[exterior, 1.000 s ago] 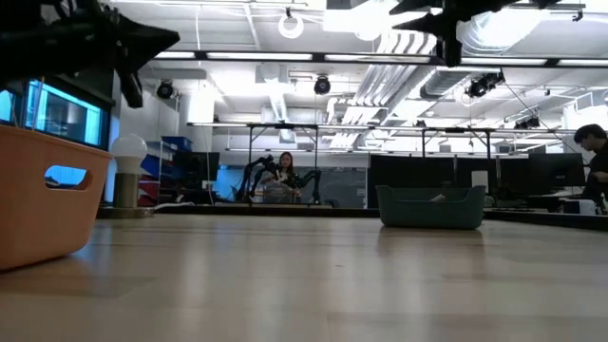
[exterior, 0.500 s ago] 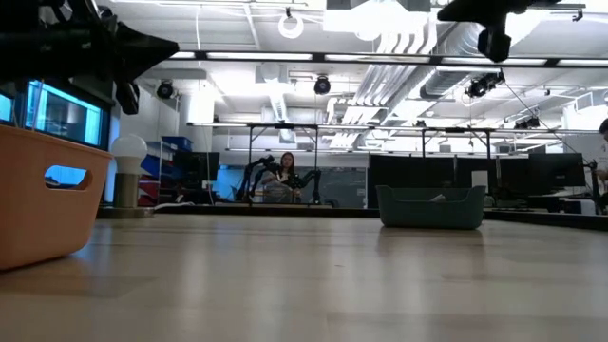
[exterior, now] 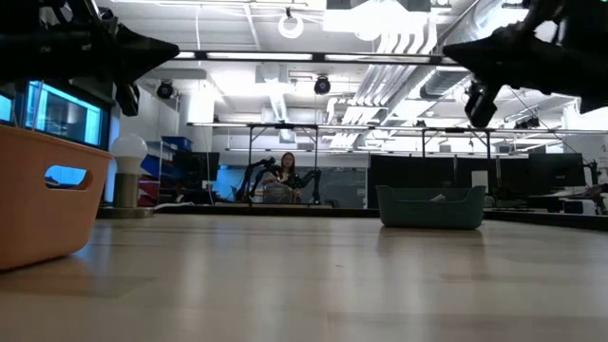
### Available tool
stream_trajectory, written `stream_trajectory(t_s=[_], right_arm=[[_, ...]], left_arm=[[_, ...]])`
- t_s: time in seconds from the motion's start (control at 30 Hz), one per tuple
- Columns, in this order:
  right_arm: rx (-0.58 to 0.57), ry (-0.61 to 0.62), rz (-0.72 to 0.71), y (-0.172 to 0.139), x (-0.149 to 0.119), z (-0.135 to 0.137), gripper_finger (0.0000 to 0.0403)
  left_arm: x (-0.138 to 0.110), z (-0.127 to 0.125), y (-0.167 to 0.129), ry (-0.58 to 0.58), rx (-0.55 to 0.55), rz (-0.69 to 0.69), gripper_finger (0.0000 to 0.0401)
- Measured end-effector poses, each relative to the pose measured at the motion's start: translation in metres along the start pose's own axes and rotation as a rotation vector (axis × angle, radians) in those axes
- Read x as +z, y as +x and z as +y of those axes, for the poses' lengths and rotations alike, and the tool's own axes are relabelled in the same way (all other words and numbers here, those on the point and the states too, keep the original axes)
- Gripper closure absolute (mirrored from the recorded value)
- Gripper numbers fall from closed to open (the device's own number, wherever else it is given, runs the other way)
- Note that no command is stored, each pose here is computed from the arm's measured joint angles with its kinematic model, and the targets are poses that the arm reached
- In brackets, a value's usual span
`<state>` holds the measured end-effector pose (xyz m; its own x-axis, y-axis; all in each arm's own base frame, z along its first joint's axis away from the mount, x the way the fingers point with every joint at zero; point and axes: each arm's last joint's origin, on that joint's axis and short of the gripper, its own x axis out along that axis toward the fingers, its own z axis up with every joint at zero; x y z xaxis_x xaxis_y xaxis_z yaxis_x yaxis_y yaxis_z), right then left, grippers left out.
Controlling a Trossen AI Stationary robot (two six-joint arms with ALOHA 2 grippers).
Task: Sort batteries
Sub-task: Return to Home Position
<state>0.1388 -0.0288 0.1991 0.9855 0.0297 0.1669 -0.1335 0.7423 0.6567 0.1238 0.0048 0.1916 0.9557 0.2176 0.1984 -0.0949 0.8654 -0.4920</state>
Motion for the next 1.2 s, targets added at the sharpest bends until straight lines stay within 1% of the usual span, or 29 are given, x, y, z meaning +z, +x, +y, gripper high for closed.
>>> stream_trajectory(t_s=[0.13, 0.23, 0.3, 0.4, 0.47, 0.57, 0.63, 0.67, 0.73, 0.8, 0.87, 0.9, 1.03, 1.2], right_arm=[[0.096, -0.025, 0.019, -0.006, -0.017, 0.002, 0.0403], [0.112, -0.103, 0.118, -0.005, -0.030, 0.005, 0.0403], [0.068, -0.108, 0.172, -0.005, -0.037, 0.002, 0.0403], [-0.027, -0.056, 0.257, -0.006, -0.046, -0.005, 0.0403], [-0.086, -0.023, 0.322, -0.009, -0.053, -0.011, 0.0403], [-0.167, 0.006, 0.411, -0.013, -0.061, -0.018, 0.0403], [-0.217, 0.014, 0.469, -0.016, -0.066, -0.022, 0.0403], [-0.240, 0.021, 0.495, -0.018, -0.068, -0.024, 0.0403], [-0.284, 0.032, 0.543, -0.021, -0.072, -0.027, 0.0403], [-0.321, 0.040, 0.586, -0.025, -0.076, -0.030, 0.0403], [-0.347, 0.046, 0.617, -0.028, -0.078, -0.031, 0.0403], [-0.356, 0.049, 0.625, -0.031, -0.078, -0.031, 0.0403], [-0.273, 0.020, 0.514, -0.031, -0.068, -0.022, 0.0403], [-0.126, -0.016, 0.346, -0.035, -0.051, -0.006, 0.0402]], left_arm=[[-0.001, 0.000, 0.000, 0.002, 0.003, 0.005, 0.0401], [-0.001, 0.000, 0.000, 0.003, 0.004, 0.007, 0.0401], [-0.001, 0.001, -0.001, 0.005, 0.009, 0.016, 0.0401], [-0.005, 0.003, -0.001, 0.017, 0.032, 0.061, 0.0401], [-0.011, 0.006, -0.003, 0.034, 0.063, 0.121, 0.0401], [-0.025, 0.015, -0.008, 0.075, 0.144, 0.279, 0.0401], [-0.037, 0.024, -0.017, 0.118, 0.225, 0.436, 0.0401], [-0.039, 0.025, -0.018, 0.126, 0.224, 0.471, 0.0401], [-0.039, 0.023, -0.017, 0.122, 0.172, 0.481, 0.0401], [-0.041, 0.024, -0.019, 0.116, 0.151, 0.510, 0.0401], [-0.043, 0.024, -0.020, 0.106, 0.126, 0.513, 0.0401], [-0.043, 0.023, -0.020, 0.103, 0.114, 0.518, 0.0401], [-0.042, 0.023, -0.020, 0.099, 0.100, 0.513, 0.0401], [-0.035, 0.019, -0.022, 0.086, 0.064, 0.443, 0.0401]])
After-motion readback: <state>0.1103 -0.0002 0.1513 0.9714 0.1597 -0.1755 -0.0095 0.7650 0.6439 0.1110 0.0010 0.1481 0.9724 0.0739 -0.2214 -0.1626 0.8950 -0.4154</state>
